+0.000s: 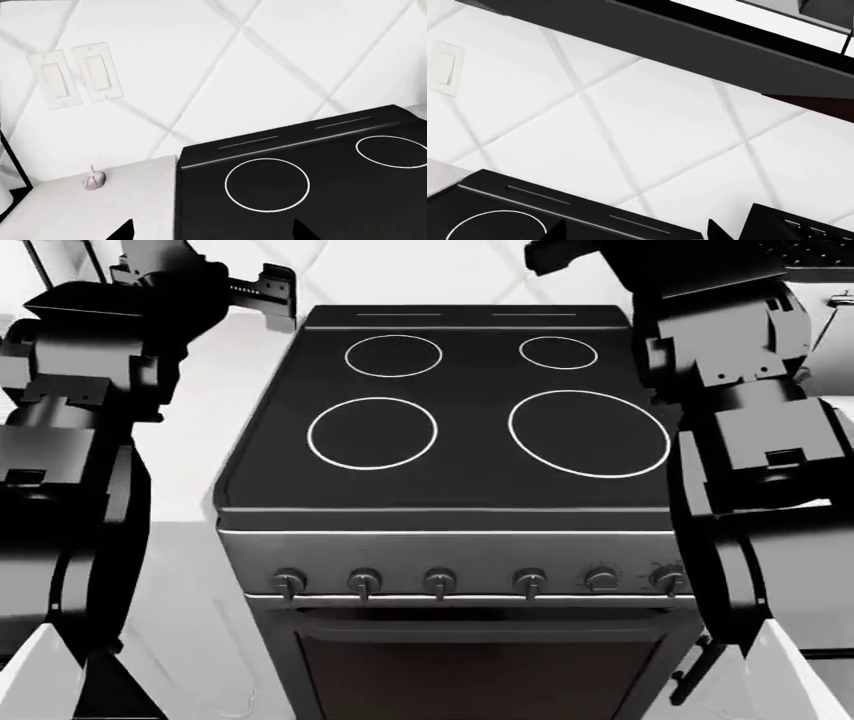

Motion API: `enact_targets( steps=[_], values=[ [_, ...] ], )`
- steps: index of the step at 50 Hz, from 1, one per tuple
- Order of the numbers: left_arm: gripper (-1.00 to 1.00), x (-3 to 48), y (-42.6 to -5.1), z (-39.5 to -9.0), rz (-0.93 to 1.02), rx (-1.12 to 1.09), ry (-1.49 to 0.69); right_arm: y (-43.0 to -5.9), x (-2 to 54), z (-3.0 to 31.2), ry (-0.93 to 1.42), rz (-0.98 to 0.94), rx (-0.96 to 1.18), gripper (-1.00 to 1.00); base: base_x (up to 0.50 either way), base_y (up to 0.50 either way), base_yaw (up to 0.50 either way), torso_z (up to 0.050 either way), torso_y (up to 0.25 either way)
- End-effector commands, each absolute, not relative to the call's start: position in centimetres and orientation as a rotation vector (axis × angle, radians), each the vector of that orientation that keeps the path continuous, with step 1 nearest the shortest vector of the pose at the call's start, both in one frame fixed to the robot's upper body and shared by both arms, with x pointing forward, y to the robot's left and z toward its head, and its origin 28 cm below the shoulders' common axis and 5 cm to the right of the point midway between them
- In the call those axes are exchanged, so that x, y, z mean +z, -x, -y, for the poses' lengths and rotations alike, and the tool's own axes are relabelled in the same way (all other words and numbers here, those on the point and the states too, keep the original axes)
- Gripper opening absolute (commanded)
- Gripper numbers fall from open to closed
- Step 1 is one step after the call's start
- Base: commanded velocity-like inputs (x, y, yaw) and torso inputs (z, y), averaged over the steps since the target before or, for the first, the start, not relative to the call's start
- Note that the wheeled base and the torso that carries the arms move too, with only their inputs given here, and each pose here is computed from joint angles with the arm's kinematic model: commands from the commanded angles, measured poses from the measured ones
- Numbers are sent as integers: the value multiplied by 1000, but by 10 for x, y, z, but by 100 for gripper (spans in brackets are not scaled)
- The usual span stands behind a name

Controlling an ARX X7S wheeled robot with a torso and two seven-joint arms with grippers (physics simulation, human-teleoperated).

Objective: Pick the dumpling from the counter and place it in the cabinet.

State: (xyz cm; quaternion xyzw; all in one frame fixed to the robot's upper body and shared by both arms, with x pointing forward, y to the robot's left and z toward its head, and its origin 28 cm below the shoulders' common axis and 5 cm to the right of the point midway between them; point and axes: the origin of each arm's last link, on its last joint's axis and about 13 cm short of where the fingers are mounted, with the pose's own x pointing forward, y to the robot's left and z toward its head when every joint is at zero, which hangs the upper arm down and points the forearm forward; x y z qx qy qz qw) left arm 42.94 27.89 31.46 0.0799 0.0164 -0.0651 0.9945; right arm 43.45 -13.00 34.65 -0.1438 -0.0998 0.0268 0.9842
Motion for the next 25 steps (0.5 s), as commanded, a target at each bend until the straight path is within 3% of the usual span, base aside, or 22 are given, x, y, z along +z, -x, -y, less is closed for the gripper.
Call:
enact_targets(
  steps=[1, 14, 25],
  values=[
    [100, 314, -430, -272, -16, -286, -102, -436, 346, 118, 279, 201, 75, 100, 0, 500, 0, 0, 0],
    [100, 315, -428, -266, 7, -358, -46, -436, 341, 112, 278, 174, 59, 100, 14, 499, 0, 0, 0],
    [100, 308, -423, -270, 7, -361, -63, -437, 330, 119, 269, 147, 31, 100, 241, 434, 0, 0, 0]
  ],
)
